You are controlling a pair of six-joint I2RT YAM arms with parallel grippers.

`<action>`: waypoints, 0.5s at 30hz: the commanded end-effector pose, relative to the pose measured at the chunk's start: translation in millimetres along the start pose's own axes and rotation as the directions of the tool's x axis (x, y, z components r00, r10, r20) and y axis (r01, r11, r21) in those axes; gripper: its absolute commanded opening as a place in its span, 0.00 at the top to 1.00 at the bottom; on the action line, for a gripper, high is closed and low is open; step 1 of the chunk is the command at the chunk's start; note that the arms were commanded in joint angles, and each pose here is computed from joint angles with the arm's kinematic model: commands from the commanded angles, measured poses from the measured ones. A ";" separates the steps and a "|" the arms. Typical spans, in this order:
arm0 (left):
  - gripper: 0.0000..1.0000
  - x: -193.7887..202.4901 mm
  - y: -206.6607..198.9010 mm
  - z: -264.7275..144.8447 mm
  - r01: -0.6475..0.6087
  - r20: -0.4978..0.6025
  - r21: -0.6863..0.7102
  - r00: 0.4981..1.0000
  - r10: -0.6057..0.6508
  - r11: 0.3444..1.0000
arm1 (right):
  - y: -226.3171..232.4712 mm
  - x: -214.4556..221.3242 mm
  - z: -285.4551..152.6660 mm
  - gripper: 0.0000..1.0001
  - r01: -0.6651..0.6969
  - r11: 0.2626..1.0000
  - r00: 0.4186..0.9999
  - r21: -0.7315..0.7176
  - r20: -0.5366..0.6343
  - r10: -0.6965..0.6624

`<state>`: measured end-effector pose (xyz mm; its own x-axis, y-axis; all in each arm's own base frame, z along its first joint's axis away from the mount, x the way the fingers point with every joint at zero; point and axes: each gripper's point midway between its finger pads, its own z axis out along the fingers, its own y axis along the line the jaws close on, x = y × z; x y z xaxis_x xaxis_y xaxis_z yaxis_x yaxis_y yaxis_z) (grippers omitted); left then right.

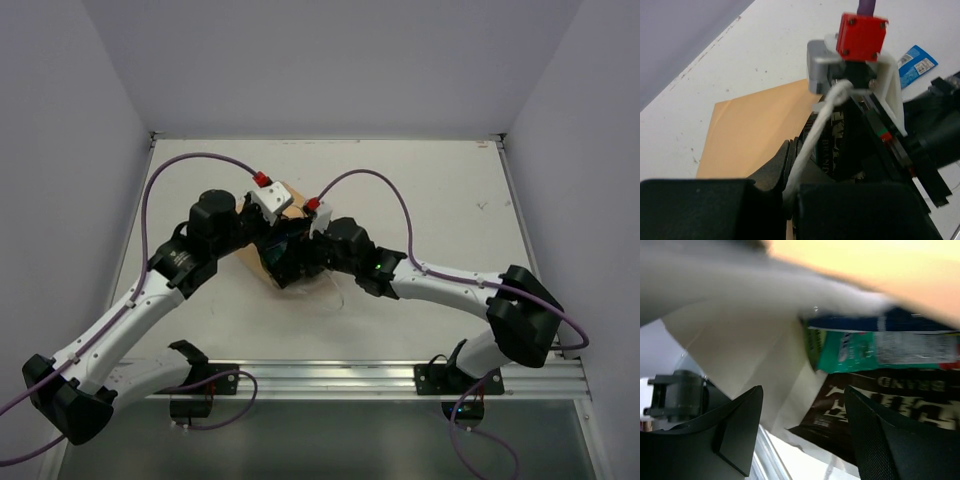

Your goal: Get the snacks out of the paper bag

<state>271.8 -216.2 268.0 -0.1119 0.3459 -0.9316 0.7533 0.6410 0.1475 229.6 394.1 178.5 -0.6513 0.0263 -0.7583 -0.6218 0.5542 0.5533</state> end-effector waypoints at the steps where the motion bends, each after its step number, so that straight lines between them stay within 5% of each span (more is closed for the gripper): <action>1: 1.00 -4.9 16.8 -9.9 -0.029 0.019 -0.098 0.999 0.031 0.995 | 45.3 -14.6 12.2 0.31 0.080 0.988 0.996 -0.133 0.050 -0.074; 15: 1.00 -9.0 17.1 -12.3 0.074 0.087 -0.128 0.994 -0.063 0.989 | 57.5 -0.3 20.7 0.32 0.088 0.985 0.996 -0.151 0.043 -0.082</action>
<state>272.2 -205.8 260.4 -0.1600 0.3060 -0.9385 0.7002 0.7053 0.1106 202.2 433.7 175.8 -0.6245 -0.0421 -0.7799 -0.6969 0.4809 0.5321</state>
